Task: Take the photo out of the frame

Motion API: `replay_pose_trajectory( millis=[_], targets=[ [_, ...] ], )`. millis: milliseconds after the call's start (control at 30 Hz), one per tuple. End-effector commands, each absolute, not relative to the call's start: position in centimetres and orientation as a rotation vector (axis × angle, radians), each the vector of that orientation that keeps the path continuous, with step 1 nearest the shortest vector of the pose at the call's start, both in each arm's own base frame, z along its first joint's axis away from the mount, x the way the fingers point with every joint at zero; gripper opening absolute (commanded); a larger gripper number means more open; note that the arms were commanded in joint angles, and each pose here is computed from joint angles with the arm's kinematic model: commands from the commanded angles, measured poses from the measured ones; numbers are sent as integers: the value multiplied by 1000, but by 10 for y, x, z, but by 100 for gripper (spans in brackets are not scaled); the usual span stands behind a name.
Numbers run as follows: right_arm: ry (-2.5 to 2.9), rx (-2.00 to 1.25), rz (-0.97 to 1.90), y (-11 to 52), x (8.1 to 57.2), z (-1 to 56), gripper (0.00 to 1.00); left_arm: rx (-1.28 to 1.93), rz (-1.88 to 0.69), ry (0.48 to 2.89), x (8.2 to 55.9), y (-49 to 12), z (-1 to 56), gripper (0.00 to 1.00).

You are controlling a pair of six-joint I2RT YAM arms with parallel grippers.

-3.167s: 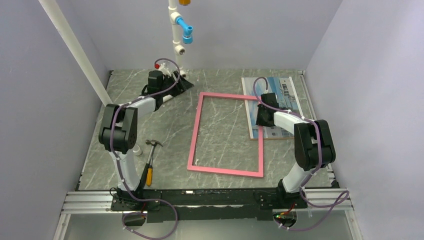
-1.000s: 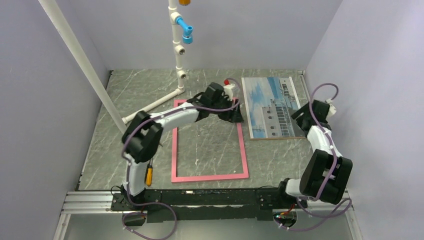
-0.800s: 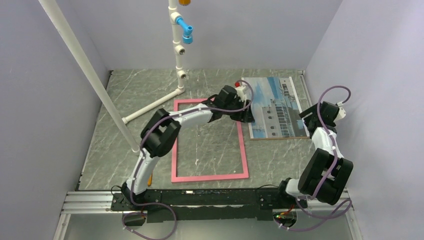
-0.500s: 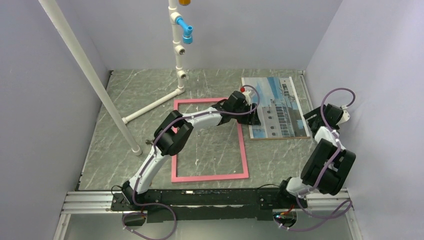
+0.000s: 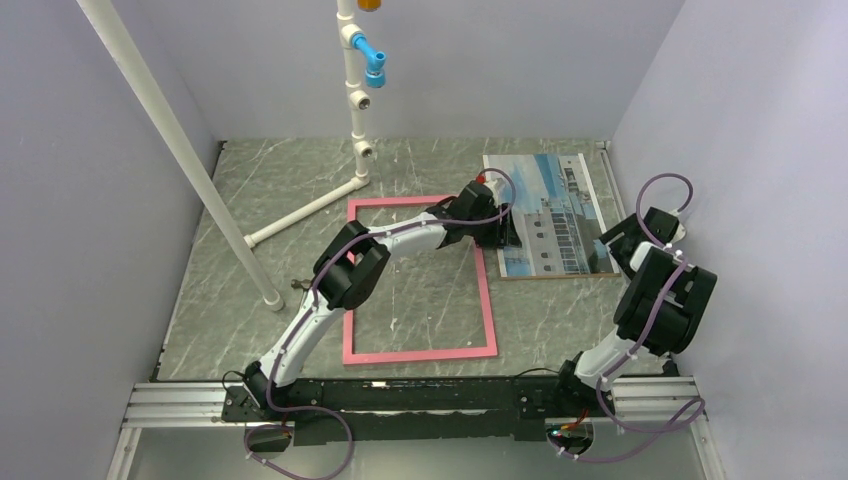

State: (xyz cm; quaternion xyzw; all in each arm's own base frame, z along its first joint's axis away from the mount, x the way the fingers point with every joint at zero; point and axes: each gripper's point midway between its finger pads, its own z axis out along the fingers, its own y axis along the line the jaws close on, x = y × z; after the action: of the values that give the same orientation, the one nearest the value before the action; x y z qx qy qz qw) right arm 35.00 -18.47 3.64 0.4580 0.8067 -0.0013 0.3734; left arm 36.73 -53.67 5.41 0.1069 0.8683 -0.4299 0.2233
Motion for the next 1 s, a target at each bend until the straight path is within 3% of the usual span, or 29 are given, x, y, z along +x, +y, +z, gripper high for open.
replay_pose_trajectory(
  millis=[0,967],
  targets=[
    [2076,1116,84,-185,372,38,79,188,-1110,2551,364,-524,15,60],
    [2048,1072,296,-154,378,70,77,119,-1039,2672,358,-508,-13,56]
  ],
)
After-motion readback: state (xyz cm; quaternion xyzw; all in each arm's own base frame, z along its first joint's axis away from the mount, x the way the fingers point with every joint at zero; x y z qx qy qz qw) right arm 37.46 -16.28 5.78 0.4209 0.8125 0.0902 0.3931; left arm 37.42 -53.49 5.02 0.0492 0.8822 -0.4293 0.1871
